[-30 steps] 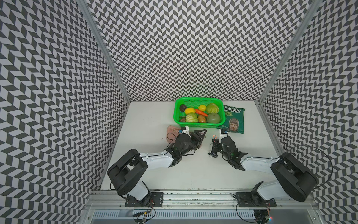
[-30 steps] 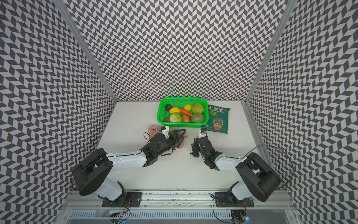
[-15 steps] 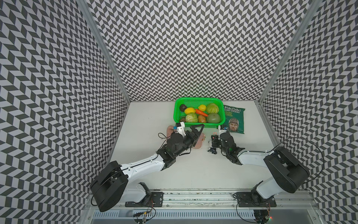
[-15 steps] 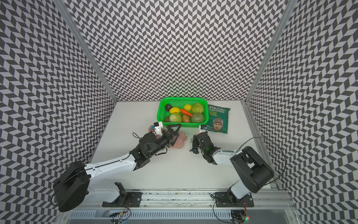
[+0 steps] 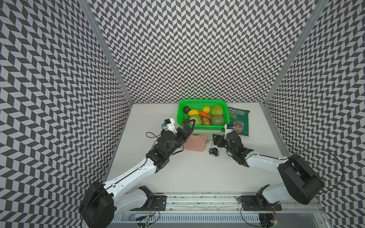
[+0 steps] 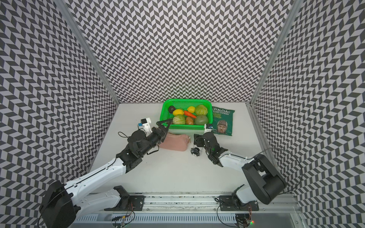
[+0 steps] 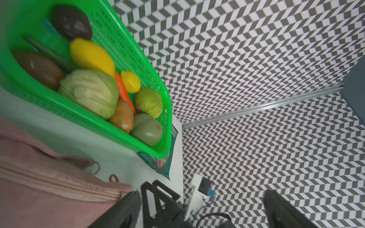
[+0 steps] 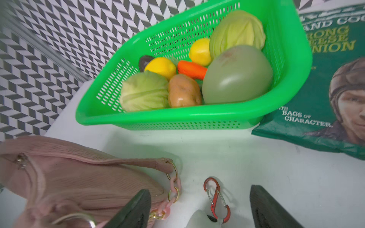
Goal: Remove the decoration from the bag
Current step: Place the decoration item at the center of the board, then reset both arms
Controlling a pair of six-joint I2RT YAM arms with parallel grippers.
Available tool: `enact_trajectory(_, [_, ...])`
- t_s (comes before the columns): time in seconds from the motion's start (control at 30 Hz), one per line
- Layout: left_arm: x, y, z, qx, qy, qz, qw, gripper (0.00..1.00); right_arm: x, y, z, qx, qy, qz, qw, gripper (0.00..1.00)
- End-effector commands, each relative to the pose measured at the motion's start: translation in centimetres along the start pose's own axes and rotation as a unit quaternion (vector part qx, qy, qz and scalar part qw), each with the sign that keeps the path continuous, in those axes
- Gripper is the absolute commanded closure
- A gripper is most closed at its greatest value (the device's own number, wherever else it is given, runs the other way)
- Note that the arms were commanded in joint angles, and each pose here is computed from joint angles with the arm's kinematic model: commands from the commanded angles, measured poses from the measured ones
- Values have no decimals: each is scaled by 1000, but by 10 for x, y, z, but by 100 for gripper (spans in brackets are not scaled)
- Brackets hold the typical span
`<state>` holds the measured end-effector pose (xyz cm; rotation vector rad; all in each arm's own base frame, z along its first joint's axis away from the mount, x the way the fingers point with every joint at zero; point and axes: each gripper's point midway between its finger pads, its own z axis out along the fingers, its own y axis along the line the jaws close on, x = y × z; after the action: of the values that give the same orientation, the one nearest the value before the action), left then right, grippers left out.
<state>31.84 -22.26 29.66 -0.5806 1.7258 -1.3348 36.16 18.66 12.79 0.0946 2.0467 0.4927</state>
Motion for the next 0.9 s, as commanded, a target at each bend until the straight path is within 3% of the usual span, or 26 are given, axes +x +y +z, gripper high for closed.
enact_trajectory(0.0, [-49,-18,-17,-26,-78,76,994,0,-39,3,-20,1,-55,25,998,1])
enact_trajectory(0.17, [-108,-29,-52,-87,-207,179,958,0,-81,-13,-50,37,-122,44,991,0])
enact_trajectory(0.3, [-143,-24,-76,-154,-294,250,909,0,-116,-44,-80,95,-195,66,974,1])
enact_trajectory(0.4, [-155,-14,-81,-192,-330,307,872,0,-137,-75,-107,145,-263,73,951,0])
enact_trajectory(0.57, [-164,21,-65,-258,-307,389,830,0,-154,-121,-145,253,-361,24,897,1])
enact_trajectory(0.67, [-173,57,-55,-308,-277,411,812,0,-149,-147,-131,296,-319,17,900,0])
enact_trajectory(0.73, [-176,76,-54,-311,-274,426,804,0,-143,-159,-127,302,-314,20,900,1])
enact_trajectory(0.87, [-184,112,-64,-334,-282,459,774,0,-126,-176,-123,318,-308,14,897,1])
